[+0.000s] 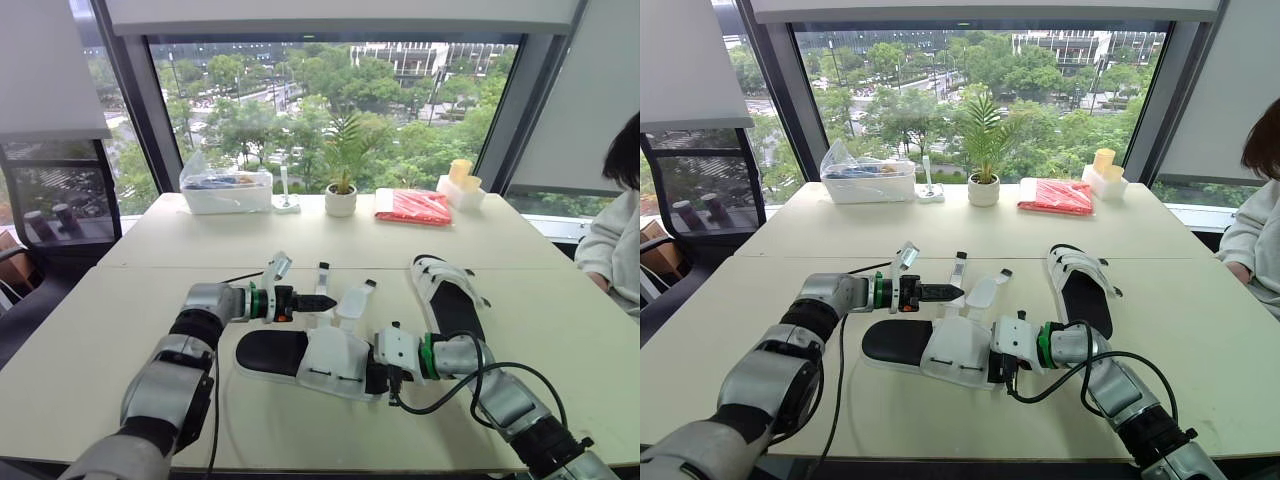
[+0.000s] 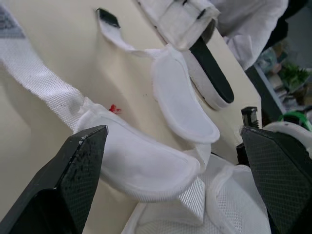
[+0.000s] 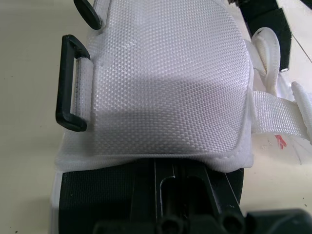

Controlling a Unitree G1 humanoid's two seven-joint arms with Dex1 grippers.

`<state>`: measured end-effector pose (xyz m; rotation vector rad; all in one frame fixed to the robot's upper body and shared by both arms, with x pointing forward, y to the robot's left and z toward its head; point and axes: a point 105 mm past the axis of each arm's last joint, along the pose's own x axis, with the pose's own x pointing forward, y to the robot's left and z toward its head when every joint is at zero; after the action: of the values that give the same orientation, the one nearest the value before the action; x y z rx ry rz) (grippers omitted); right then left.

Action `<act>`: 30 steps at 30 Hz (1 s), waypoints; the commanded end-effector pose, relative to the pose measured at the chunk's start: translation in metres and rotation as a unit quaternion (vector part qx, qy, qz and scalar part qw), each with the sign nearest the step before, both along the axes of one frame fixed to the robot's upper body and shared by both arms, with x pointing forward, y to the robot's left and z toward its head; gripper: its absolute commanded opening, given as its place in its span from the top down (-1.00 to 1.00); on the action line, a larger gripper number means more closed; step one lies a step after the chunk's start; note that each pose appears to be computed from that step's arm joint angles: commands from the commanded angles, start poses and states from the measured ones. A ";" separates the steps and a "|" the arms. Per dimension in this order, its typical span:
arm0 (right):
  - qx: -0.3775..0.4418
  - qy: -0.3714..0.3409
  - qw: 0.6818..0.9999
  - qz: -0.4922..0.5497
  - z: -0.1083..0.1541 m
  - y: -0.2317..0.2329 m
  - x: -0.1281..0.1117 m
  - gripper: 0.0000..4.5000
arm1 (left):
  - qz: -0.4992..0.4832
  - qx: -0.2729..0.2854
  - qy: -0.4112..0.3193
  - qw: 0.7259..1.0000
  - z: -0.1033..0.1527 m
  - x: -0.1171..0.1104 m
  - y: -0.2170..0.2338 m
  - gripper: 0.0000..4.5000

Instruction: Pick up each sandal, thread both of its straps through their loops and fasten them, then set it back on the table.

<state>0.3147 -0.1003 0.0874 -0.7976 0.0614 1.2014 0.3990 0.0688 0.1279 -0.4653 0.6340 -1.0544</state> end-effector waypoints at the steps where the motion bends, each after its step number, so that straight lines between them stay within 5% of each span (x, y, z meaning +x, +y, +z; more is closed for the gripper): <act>1: -0.037 0.030 0.998 -0.039 -0.022 -0.014 0.004 1.00 | 0.036 -0.009 0.000 0.999 0.012 0.010 0.008 -0.98; 14: -0.041 0.025 0.998 -0.041 -0.021 -0.014 0.006 1.00 | 0.036 -0.011 0.069 0.997 -0.007 0.003 -0.002 -0.98; 30: -0.049 0.022 0.998 -0.044 -0.026 -0.012 0.003 1.00 | 0.226 -0.146 0.104 0.958 -0.009 0.036 -0.023 -0.98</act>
<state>0.3156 -0.0997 0.0880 -0.8206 0.0595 1.1779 0.4294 0.0459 0.1088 -0.8934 0.5809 -0.6763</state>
